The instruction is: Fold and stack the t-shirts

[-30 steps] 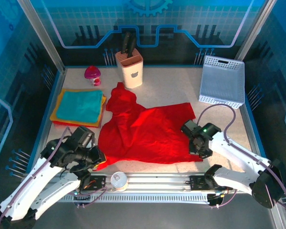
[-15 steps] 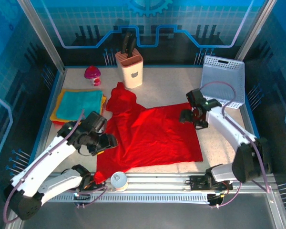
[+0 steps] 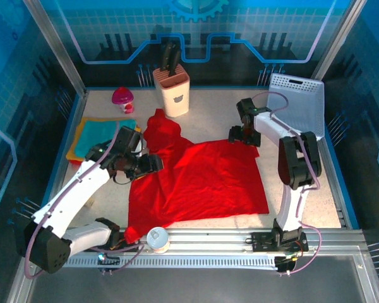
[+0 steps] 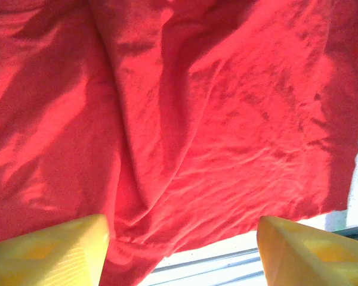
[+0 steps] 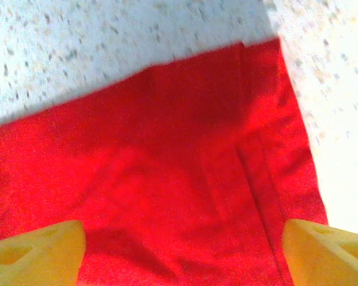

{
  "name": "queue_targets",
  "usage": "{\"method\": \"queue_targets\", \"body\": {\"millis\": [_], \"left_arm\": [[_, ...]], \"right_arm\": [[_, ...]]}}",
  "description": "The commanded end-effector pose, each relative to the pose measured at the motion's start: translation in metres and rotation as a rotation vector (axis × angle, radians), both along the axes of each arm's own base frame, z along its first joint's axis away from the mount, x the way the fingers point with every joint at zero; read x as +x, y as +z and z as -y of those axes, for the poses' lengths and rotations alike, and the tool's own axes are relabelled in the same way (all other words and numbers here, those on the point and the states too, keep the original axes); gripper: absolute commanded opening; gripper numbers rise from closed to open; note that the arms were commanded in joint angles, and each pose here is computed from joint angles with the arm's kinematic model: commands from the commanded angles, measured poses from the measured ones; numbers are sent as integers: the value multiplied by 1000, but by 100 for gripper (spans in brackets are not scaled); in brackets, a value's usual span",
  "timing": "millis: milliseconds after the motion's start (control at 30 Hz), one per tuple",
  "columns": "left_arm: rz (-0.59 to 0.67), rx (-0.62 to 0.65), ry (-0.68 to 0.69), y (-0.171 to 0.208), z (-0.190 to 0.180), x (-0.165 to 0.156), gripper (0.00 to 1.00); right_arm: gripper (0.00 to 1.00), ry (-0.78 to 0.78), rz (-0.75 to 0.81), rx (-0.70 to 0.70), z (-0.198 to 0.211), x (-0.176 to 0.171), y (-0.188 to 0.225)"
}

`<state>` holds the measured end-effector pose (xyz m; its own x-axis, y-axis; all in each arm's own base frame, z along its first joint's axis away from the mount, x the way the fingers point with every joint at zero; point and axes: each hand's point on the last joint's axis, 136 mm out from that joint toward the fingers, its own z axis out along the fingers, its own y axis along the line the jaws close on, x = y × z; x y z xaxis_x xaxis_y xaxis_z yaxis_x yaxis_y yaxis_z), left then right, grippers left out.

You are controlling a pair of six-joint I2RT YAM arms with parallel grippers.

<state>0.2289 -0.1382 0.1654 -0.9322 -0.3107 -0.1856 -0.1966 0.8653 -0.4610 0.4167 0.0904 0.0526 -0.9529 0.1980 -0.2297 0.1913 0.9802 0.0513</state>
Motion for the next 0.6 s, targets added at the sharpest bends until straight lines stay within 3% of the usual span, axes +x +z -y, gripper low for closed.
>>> {"method": "queue_targets", "body": {"millis": [0, 167, 400, 567], "left_arm": [[1, -34, -26, -7, 2, -7, 67], [-11, -38, -17, -14, -1, -14, 67], [-11, -28, -14, -17, -2, -15, 67], [-12, -32, -17, -19, 1, -8, 69]], "right_arm": [[78, -10, -26, -22, 7, 18, -9], [74, -32, -58, -49, 16, 29, -19], [76, -56, 2, -84, 28, 21, -4], [76, -49, -12, -72, 27, 17, -19]]}}
